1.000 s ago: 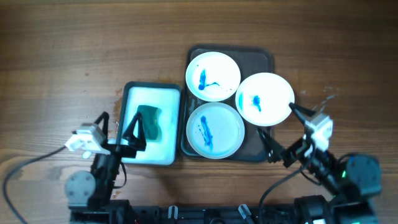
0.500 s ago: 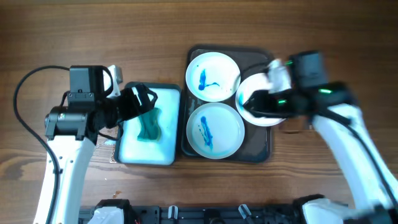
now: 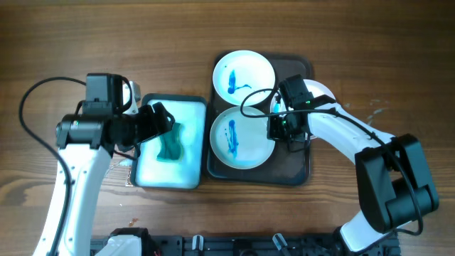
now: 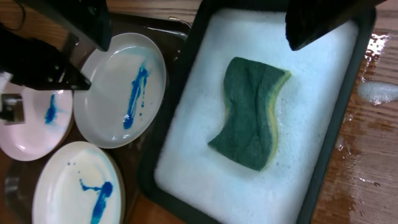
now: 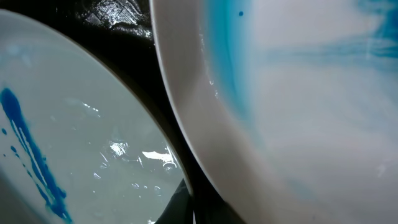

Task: Clean dirty plates on tray and stack at the side

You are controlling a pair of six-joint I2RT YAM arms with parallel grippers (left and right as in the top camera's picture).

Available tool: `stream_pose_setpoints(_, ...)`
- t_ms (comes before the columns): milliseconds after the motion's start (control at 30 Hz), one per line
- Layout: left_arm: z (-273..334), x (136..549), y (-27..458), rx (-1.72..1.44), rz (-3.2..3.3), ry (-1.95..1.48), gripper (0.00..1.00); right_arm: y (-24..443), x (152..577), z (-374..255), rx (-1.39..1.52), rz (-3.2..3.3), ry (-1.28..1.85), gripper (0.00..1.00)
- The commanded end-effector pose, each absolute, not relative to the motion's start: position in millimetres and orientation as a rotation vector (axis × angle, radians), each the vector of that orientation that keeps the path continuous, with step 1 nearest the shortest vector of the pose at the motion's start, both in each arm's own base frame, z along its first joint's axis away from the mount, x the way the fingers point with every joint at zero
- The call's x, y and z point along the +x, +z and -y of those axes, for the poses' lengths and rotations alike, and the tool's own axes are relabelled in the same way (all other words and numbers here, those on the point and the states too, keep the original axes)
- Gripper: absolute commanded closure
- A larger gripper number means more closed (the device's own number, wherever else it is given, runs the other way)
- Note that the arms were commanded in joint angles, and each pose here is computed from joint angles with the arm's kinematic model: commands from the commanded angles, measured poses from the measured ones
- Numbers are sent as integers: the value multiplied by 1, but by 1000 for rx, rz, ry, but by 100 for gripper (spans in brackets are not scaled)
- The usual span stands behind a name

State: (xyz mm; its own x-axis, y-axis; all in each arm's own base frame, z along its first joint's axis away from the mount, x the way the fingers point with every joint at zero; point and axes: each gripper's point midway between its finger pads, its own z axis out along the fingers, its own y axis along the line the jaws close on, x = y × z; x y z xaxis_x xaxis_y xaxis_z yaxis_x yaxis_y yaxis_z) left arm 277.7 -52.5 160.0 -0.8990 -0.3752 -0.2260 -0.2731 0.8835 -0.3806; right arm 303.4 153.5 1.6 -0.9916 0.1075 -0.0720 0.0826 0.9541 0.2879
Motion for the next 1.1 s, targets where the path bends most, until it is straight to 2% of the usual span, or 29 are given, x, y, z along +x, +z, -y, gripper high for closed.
stream_pose_setpoints(0,51,281,129,-507,-2868,-449,24,-13,299,-134,321,-3047,283,96)
stream_pose_setpoints(33,50,278,112,-520,-2926,-406,29,-14,298,-133,299,-3055,280,96)
stream_pose_setpoints(100,50,273,82,-538,-3014,-352,32,-14,295,-133,253,-3066,274,96)
stream_pose_setpoints(167,53,281,47,-524,-3063,-315,44,-14,294,-132,254,-3070,270,96)
stream_pose_setpoints(267,57,290,15,-499,-3098,-276,57,-14,294,-132,255,-3070,270,96)
stream_pose_setpoints(333,54,282,-14,-472,-3180,-134,58,-14,294,-132,256,-3071,270,96)
stream_pose_setpoints(400,55,272,-34,-431,-3246,-47,90,-14,294,-132,255,-3071,271,96)
stream_pose_setpoints(433,57,270,-36,-423,-3256,-43,96,-14,294,-132,256,-3070,270,96)
stream_pose_setpoints(500,61,274,-28,-495,-3246,-63,96,-14,294,-132,255,-3071,270,96)
stream_pose_setpoints(533,62,276,-22,-507,-3243,-79,89,-14,294,-132,255,-3071,270,96)
stream_pose_setpoints(567,65,280,-14,-507,-3241,-103,76,-14,294,-132,256,-3074,269,96)
stream_pose_setpoints(600,66,283,-3,-506,-3235,-106,68,-14,293,-132,257,-3077,267,96)
stream_pose_setpoints(633,66,287,9,-499,-3220,-112,53,-14,292,-131,257,-3081,264,96)
stream_pose_setpoints(700,63,299,26,-480,-3164,-90,38,-14,292,-131,257,-3082,264,96)
stream_pose_setpoints(833,42,319,15,-463,-3053,85,35,-14,292,-131,258,-3081,264,96)
stream_pose_setpoints(867,43,322,6,-460,-3035,75,38,-14,292,-131,258,-3081,264,96)
stream_pose_setpoints(900,43,324,-2,-458,-3015,64,47,-14,292,-131,258,-3081,264,96)
stream_pose_setpoints(967,45,331,-10,-454,-2979,34,94,-14,292,-131,258,-3081,264,96)
stream_pose_setpoints(1067,49,339,-3,-422,-2958,2,96,-14,291,-131,259,-3082,263,96)
